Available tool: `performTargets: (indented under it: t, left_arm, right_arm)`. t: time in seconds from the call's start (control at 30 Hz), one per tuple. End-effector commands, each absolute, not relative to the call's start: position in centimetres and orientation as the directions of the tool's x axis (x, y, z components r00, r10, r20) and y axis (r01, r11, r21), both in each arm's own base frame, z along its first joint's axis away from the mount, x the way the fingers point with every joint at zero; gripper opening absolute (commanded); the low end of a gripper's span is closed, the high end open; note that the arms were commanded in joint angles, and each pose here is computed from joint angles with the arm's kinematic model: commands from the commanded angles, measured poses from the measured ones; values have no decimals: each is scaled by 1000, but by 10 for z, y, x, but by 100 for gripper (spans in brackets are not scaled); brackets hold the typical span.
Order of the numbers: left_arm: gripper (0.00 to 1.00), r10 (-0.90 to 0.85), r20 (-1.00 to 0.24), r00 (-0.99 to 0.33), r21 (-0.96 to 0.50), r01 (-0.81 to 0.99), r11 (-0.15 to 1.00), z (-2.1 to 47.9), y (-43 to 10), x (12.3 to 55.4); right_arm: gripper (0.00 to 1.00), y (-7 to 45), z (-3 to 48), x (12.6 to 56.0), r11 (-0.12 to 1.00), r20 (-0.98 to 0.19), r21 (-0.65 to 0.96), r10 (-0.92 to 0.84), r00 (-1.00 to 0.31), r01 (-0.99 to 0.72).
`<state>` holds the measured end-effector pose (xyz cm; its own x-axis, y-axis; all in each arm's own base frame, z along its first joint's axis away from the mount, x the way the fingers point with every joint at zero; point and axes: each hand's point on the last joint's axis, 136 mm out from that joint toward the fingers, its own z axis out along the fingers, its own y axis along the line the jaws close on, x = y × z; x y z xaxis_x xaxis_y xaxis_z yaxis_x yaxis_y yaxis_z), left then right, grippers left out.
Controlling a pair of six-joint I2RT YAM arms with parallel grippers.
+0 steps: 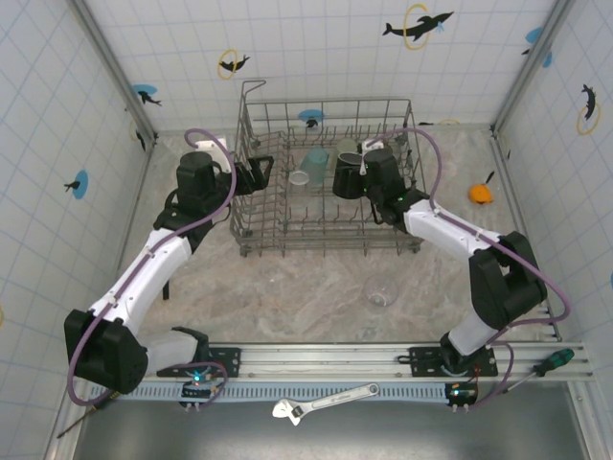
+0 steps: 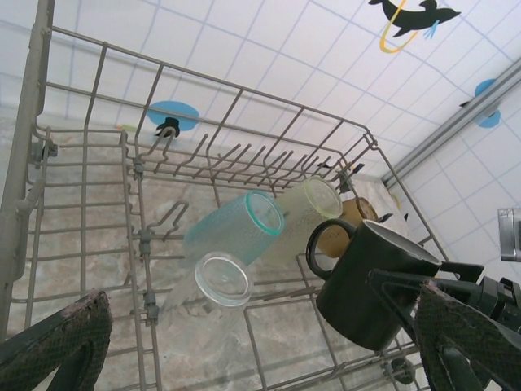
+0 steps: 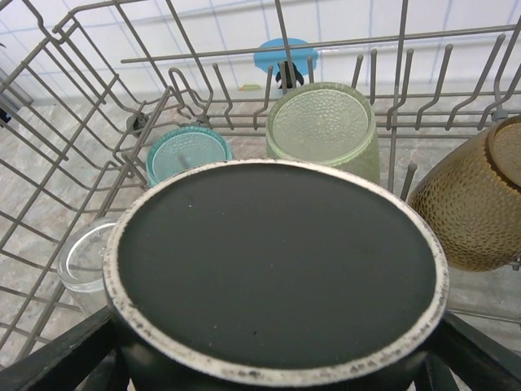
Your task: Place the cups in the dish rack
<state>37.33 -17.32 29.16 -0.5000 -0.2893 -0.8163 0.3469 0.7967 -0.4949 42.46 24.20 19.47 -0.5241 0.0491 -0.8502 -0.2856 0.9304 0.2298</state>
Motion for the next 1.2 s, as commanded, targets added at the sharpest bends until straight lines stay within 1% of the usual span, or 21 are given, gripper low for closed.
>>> performTargets:
  t: [0.0,0.37,0.57,0.87,0.9,1.17]
  left_arm:
    - [97,-279,-836,-472,-470,355,809,297,-169,370]
    - [97,-287,-842,-456,-463,340,818,300,-165,372]
    - [97,-292,-844,-450,-462,334,821,301,-164,372]
    - [97,-292,-846,-445,-458,330,825,301,-163,373]
    - [97,-285,-839,-463,-459,323,828,291,-163,372]
    - [97,-291,-833,-471,-473,332,816,292,-165,371]
  right_arm:
    - [0,248,229,432,914,-908,245,99,-407,-324]
    - [1,266,193,430,882,-908,174,-28,-418,-438]
    - [0,268,178,428,873,-912,157,-50,-406,-461]
    - [0,271,212,421,842,-936,211,27,-351,-497]
    - [0,271,217,419,838,-937,218,37,-346,-501]
    - [0,264,262,407,815,-948,269,129,-292,-513]
